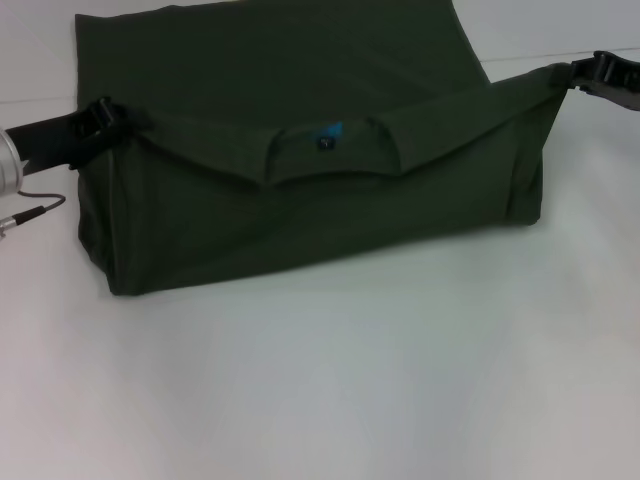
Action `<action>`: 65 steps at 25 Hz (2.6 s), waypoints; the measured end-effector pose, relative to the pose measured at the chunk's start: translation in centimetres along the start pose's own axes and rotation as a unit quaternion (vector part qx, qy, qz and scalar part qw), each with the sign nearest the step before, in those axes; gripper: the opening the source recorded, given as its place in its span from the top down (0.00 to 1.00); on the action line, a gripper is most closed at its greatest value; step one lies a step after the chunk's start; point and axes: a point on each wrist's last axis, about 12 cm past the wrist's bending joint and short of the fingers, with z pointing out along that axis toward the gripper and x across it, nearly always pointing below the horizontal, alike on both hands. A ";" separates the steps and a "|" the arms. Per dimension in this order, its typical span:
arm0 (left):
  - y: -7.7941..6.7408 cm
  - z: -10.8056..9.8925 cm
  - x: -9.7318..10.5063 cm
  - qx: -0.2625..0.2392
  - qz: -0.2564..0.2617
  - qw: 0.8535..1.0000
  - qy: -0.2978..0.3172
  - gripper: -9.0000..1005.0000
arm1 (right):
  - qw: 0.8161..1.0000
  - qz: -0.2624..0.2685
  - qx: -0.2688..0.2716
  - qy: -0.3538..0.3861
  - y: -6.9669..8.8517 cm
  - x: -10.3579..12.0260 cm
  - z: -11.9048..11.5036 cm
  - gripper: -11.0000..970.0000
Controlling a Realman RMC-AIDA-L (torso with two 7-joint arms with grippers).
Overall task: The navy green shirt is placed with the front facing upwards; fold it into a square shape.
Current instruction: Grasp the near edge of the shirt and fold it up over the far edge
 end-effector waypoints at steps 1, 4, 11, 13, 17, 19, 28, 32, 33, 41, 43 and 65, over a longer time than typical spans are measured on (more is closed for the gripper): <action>0.0 0.1 -0.1 -0.003 0.007 1.000 -0.003 0.97 | 1.000 0.000 0.002 -0.003 -0.1 0.0 0.0 0.93; -0.2 0.5 -0.2 -0.007 0.021 1.000 -0.009 0.97 | 1.000 0.001 0.009 -0.010 -0.2 0.1 0.2 0.93; -0.4 1.0 -0.5 -0.015 0.037 0.999 -0.021 0.97 | 1.000 0.001 0.016 -0.025 -0.3 0.2 0.5 0.93; -0.4 1.1 -0.6 -0.019 0.041 0.999 -0.025 0.97 | 0.999 0.003 0.019 -0.028 -0.2 0.3 0.8 0.93; -0.4 1.3 -0.9 -0.032 0.051 0.998 -0.034 0.97 | 0.999 0.002 0.021 -0.035 0.4 0.7 1.8 0.93; -0.5 1.6 -0.8 -0.034 0.056 0.997 -0.036 0.97 | 0.999 0.002 0.017 -0.038 0.7 0.9 2.2 0.93; -1.3 2.5 -1.5 -0.051 0.080 0.995 -0.042 0.97 | 0.998 -0.008 0.036 -0.052 1.6 0.4 4.0 0.93; -1.4 2.6 -2.0 -0.055 0.084 0.994 -0.047 0.97 | 0.997 -0.018 0.047 -0.054 1.8 0.0 4.6 0.93; -1.4 2.6 -2.0 -0.055 0.085 0.994 -0.048 0.97 | 0.997 -0.020 0.048 -0.055 1.9 -0.2 4.8 0.93; -1.4 2.4 -2.4 -0.058 0.085 0.993 -0.052 0.97 | 0.996 -0.059 0.036 -0.052 4.0 -1.7 6.0 0.93; -1.3 2.3 -2.3 -0.058 0.084 0.993 -0.052 0.97 | 0.996 -0.069 0.036 -0.052 4.5 -2.0 6.4 0.93; -1.7 2.5 -2.3 -0.053 0.091 0.993 -0.045 0.89 | 0.993 -0.080 0.055 -0.061 4.5 -2.5 6.7 0.93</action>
